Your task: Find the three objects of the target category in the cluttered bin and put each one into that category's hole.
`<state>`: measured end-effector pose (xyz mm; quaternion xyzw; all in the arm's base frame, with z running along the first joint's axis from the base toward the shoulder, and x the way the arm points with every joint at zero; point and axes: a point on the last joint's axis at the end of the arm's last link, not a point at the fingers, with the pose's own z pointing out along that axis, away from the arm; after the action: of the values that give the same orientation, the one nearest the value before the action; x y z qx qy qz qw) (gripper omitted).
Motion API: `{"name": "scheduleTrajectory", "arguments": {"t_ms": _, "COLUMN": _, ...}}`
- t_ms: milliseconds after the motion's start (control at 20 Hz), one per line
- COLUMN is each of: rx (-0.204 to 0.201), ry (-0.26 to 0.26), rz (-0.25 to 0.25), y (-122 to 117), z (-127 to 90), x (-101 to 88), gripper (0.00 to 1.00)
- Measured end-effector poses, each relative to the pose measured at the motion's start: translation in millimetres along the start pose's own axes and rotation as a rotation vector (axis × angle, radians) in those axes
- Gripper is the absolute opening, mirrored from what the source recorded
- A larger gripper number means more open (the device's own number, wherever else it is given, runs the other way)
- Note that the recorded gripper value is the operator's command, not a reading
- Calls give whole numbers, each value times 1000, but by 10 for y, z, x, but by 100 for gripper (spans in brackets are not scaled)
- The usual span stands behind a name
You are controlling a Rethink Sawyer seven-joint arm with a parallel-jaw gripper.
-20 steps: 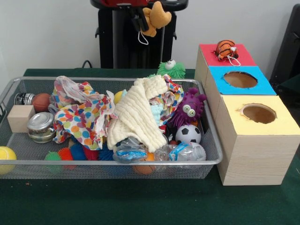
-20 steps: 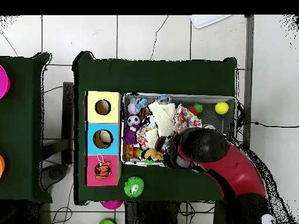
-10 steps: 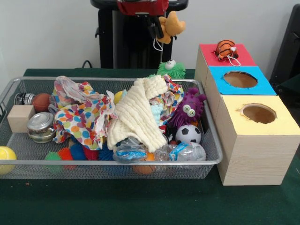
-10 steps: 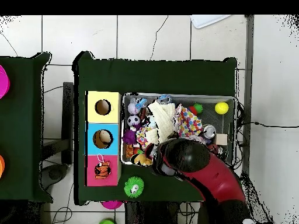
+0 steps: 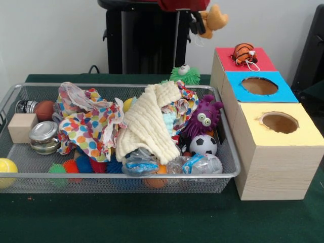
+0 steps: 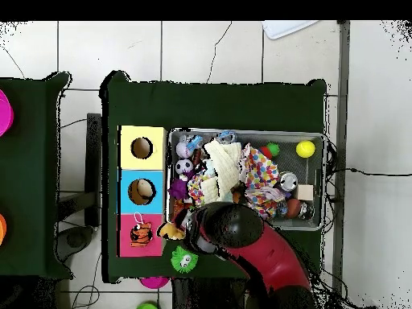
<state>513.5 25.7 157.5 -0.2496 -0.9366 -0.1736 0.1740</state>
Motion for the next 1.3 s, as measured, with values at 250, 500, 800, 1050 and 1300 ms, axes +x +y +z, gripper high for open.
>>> {"name": "scheduleTrajectory", "arguments": {"t_ms": 250, "rx": -27, "ry": 9, "rz": 21, "y": 111, "z": 130, "x": 96, "gripper": 0}}
{"name": "scheduleTrajectory", "arguments": {"t_ms": 500, "rx": -35, "ry": -50, "rz": 39, "y": 193, "z": 337, "x": 56, "gripper": 0}}
{"name": "scheduleTrajectory", "arguments": {"t_ms": 800, "rx": -35, "ry": -113, "rz": 47, "y": 197, "z": 515, "x": -40, "gripper": 0}}
{"name": "scheduleTrajectory", "arguments": {"t_ms": 1050, "rx": -40, "ry": -132, "rz": 56, "y": 157, "z": 642, "x": -49, "gripper": 0}}
{"name": "scheduleTrajectory", "arguments": {"t_ms": 1300, "rx": -38, "ry": -117, "rz": 43, "y": 201, "z": 694, "x": 38, "gripper": 0}}
